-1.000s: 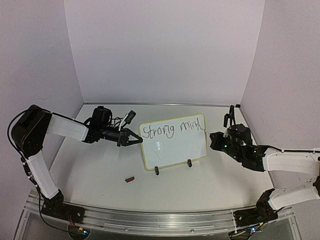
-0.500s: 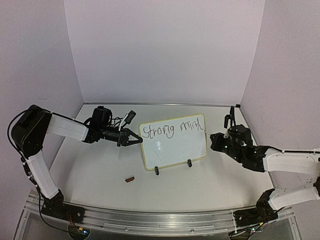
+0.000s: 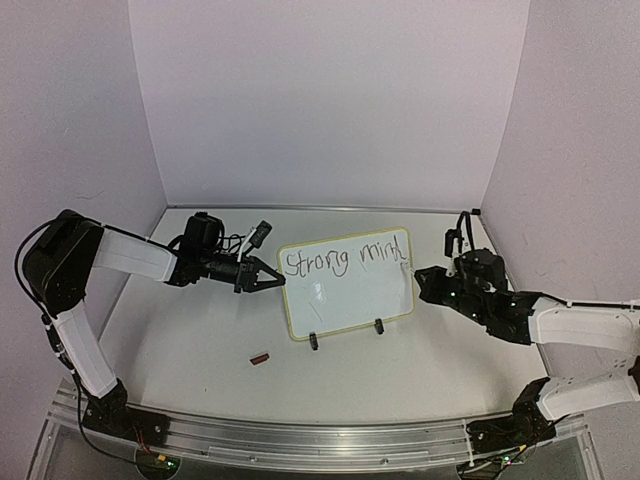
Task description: Write a sentence on the whiteboard
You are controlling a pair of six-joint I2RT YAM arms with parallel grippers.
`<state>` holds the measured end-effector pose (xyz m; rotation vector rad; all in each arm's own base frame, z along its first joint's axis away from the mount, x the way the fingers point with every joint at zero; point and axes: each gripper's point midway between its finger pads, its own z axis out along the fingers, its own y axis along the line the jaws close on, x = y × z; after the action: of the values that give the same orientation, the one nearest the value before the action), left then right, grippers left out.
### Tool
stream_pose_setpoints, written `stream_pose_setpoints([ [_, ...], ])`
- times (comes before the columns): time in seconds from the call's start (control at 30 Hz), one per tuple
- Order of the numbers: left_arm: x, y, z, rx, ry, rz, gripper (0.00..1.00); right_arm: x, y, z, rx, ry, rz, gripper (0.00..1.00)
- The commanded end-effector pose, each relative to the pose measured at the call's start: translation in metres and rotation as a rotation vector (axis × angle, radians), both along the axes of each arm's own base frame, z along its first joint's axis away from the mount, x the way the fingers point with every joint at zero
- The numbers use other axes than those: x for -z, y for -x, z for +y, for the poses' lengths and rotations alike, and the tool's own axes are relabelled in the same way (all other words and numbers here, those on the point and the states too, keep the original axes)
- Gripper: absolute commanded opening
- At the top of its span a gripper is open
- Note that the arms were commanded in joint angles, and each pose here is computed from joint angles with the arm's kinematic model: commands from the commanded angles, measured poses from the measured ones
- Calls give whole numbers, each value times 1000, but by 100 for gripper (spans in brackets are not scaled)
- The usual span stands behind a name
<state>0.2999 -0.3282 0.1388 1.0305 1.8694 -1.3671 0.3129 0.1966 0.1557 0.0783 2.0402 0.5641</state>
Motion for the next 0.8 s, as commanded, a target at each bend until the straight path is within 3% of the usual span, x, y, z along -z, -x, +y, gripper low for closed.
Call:
stream_pose_setpoints([
  [0.0,8,6,2,-7,-49,-9,0,-57,9,7,-65,-133,-123,0],
  [0.17,8,6,2,-9,-48,-7,0,-86,25,-3,-80,-175,-182,0],
  [0.37,8,6,2,-13,-47,-7,0,-79,33,8,-143,-195,-132,0],
  [0.77,12,6,3,-21,-52,-4,0,-64,61,127,-410,-158,-125,0],
])
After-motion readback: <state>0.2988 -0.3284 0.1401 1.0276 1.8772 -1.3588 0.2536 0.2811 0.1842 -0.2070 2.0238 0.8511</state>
